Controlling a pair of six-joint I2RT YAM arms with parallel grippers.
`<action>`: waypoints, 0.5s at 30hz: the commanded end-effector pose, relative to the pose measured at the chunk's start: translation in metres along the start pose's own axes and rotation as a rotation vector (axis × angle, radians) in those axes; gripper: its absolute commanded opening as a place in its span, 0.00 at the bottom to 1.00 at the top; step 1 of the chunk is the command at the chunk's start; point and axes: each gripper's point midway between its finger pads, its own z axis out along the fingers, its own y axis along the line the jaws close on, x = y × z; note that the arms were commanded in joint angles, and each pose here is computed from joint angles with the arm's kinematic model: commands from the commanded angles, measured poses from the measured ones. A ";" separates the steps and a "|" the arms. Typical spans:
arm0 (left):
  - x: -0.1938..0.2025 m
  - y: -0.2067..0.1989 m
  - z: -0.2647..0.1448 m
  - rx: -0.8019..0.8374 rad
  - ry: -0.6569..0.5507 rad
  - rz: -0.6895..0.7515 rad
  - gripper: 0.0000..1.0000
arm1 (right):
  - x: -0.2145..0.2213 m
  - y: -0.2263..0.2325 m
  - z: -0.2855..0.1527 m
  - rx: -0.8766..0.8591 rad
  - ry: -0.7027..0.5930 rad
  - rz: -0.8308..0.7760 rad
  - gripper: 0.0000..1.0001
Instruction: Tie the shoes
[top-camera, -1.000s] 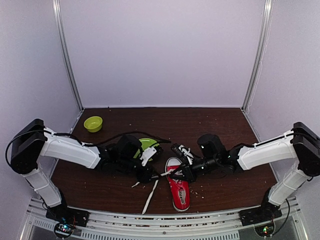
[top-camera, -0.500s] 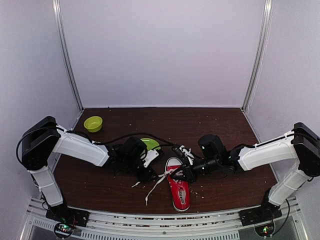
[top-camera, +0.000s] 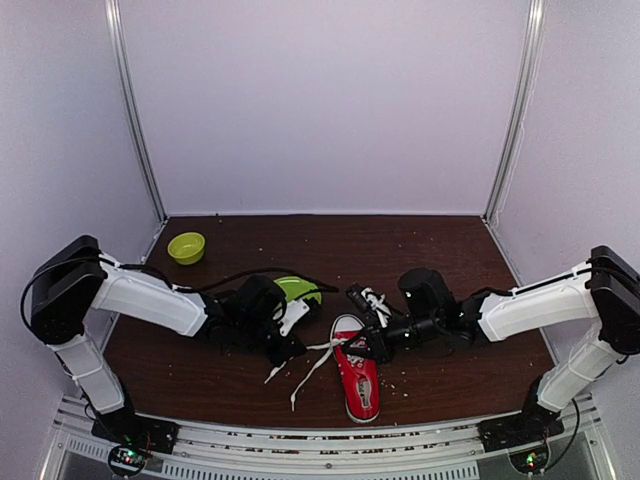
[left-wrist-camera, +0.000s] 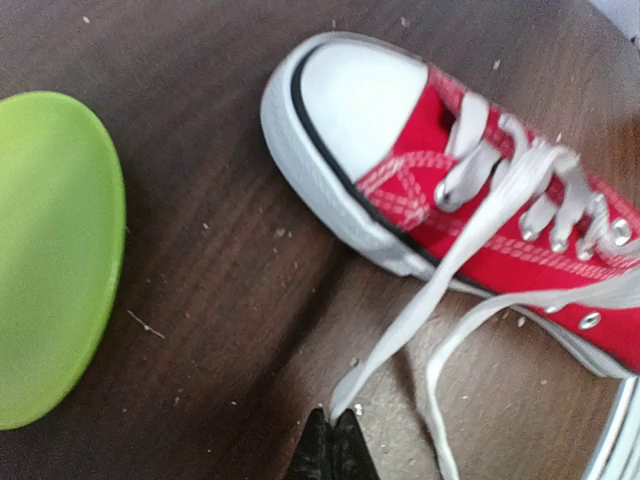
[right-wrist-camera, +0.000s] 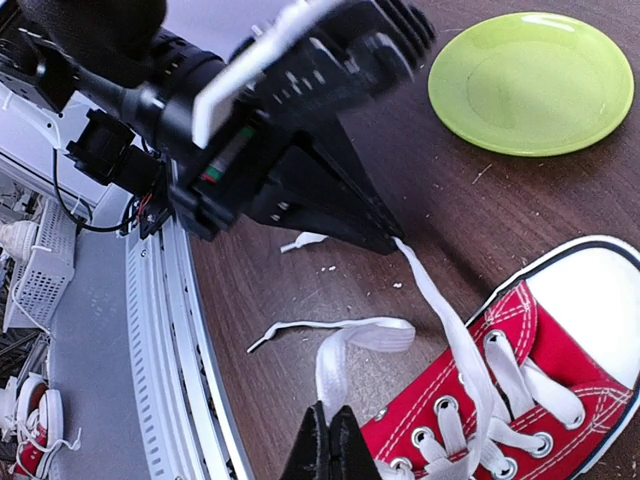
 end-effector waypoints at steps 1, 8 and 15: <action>-0.047 -0.006 -0.041 -0.003 -0.148 -0.122 0.00 | -0.003 -0.003 -0.006 0.036 -0.027 0.005 0.00; -0.031 -0.028 -0.049 0.071 0.014 -0.238 0.00 | -0.005 -0.018 -0.009 0.135 -0.023 0.058 0.00; -0.036 -0.095 -0.064 0.295 0.138 -0.365 0.00 | -0.018 -0.020 -0.014 0.198 -0.060 0.092 0.00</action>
